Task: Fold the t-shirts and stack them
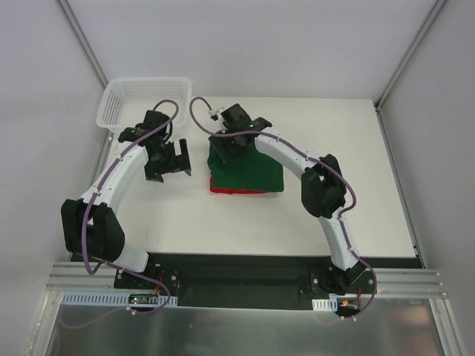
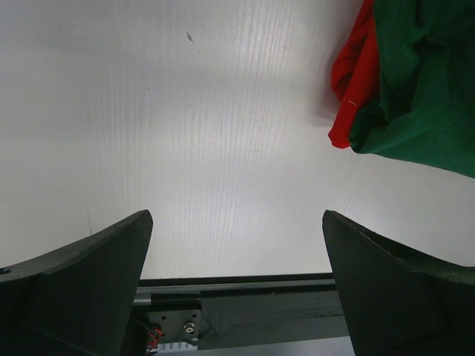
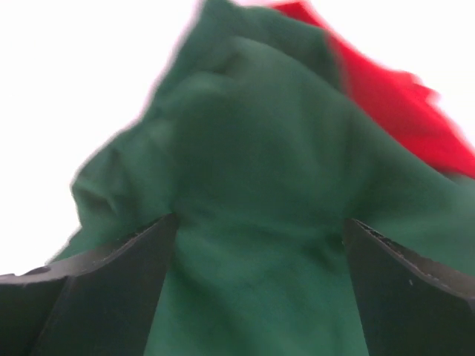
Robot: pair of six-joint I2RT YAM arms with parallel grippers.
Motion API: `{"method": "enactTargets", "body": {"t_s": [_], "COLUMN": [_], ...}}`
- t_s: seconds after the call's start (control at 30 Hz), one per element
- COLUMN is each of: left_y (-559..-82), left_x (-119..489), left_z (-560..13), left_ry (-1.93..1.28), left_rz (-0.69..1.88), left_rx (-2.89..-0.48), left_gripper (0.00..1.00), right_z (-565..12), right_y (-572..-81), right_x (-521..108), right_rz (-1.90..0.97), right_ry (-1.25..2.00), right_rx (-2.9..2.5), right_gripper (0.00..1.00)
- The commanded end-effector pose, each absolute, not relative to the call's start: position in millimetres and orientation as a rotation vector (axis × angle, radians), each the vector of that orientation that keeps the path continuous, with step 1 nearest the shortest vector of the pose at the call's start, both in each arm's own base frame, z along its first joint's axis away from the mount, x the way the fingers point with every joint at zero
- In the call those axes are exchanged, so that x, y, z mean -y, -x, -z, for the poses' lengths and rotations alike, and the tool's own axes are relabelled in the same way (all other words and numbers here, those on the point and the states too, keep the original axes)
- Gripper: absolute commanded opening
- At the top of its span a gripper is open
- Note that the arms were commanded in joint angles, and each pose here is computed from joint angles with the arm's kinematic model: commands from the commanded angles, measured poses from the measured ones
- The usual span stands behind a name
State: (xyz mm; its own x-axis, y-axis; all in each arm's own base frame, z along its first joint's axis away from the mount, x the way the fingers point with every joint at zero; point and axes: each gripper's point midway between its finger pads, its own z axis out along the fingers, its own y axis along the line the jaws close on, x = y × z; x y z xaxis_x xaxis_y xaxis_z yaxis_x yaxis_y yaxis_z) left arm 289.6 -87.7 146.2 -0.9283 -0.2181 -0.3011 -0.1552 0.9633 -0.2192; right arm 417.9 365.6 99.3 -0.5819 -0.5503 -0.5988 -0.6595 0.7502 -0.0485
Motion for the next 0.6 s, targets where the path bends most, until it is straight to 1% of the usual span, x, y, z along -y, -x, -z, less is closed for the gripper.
{"method": "enactTargets", "body": {"t_s": [0.0,0.13,0.27,0.47,0.57], "left_y": [-285.7,-285.0,-285.4,-285.5,-285.6], "left_x": [87.2,87.7,88.4,88.1,87.0], "left_z": [-151.9,-149.8,-150.5,-150.5,-150.8], "left_ry": [0.251,0.253,0.245,0.243,0.243], "left_rz": [0.302,0.305,0.311,0.309,0.305], "left_rx": [-2.765,-2.770,-2.768,-2.766,-2.762], "left_gripper": [0.99,0.99,0.99,0.99,0.99], "right_z": [-160.0,-158.0,-136.5,-100.2,-100.7], "right_y": [-435.9,-444.3,-450.7,-448.2,-447.9], "right_x": [-312.6,-281.6,-259.0,-257.4,-258.5], "right_rz": [-0.105,-0.047,0.015,0.037,0.038], "right_ry": [0.723,0.625,0.577,0.592,0.583], "right_rx": [-2.298,-2.333,-2.389,-2.462,-2.471], "right_gripper": [0.96,0.96,0.96,0.96,0.96]}}
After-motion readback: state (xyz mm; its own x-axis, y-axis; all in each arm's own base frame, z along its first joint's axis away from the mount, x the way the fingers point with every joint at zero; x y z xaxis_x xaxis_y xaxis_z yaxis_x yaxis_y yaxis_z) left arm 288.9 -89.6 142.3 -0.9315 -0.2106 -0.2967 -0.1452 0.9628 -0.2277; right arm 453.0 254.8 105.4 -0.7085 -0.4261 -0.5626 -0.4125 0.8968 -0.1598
